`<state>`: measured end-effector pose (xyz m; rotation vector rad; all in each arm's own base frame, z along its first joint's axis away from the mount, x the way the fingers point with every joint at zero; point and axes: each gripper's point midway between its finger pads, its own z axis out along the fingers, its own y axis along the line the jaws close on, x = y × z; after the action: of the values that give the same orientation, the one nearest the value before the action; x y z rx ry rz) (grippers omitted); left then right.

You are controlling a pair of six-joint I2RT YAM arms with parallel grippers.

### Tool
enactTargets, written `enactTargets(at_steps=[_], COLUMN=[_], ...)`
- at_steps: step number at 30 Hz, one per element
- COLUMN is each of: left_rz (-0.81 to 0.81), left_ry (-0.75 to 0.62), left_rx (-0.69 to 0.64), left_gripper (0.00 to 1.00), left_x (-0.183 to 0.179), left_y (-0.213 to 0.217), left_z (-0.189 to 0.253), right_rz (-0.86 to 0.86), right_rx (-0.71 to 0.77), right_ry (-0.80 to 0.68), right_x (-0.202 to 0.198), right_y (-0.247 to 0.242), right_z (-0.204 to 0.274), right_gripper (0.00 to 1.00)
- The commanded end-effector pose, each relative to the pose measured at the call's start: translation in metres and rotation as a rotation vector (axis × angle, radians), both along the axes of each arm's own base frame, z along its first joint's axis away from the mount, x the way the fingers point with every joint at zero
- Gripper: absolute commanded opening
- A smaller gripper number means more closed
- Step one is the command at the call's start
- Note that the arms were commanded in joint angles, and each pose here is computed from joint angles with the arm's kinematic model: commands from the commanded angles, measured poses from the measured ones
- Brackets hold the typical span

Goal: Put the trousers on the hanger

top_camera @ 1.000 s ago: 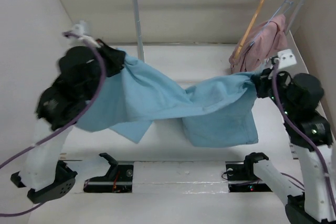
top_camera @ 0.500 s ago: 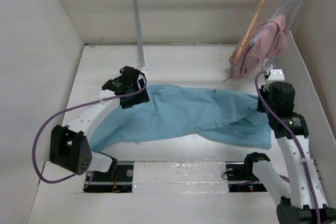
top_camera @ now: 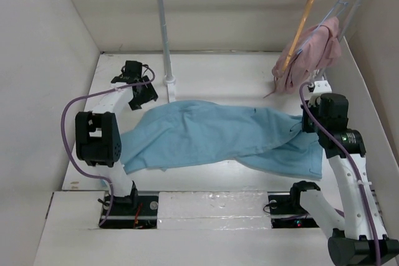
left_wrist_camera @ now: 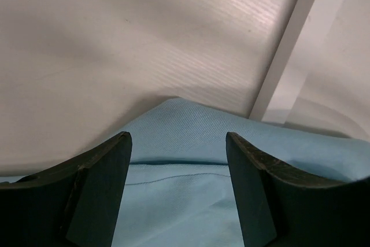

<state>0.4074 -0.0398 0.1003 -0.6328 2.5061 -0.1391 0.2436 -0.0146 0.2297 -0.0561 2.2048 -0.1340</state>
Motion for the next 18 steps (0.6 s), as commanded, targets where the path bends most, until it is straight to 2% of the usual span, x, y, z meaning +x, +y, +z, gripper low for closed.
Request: enactTargets(at_steps=[1,7,10,14,15,16,17,18], left_rz=[-0.080,-0.102,-0.092,-0.070,-0.065,-0.058,-0.057,-0.048], left_ry=[-0.013,0.145,0.177,0.232,0.240,0.241,0.241,0.240], left_rx=[-0.017,0.009,0.007,0.046,0.058,0.065,0.064,0.082], left_gripper=[0.63,0.61,0.56,0.55,0.48,0.29,0.29,0.02], left_x=[-0.004,-0.025,-0.035,-0.049,-0.050,-0.050,-0.050,-0.049], left_y=[-0.010,-0.006,-0.005,0.003,0.005,0.007,0.007,0.010], left_z=[0.004,-0.053,-0.071,-0.095,-0.098,-0.103,-0.103,-0.102], right_rz=[0.099,0.136,0.131,0.117,0.119,0.130,0.133,0.139], right_rx=[0.051,0.066,0.059,0.050,0.055,0.064,0.070,0.074], right_ry=[-0.084,-0.052,-0.055,-0.064,-0.067,-0.068,-0.071,-0.073], right_x=[0.010,0.008,0.008,0.008,0.009,0.010,0.011,0.011], right_y=[0.018,0.024,0.023,0.020,0.021,0.024,0.025,0.026], right_z=[0.009,-0.007,-0.006,-0.002,-0.001,-0.001,0.000,0.000], right_gripper=[0.00,0.00,0.00,0.00,0.00,0.00,0.00,0.00])
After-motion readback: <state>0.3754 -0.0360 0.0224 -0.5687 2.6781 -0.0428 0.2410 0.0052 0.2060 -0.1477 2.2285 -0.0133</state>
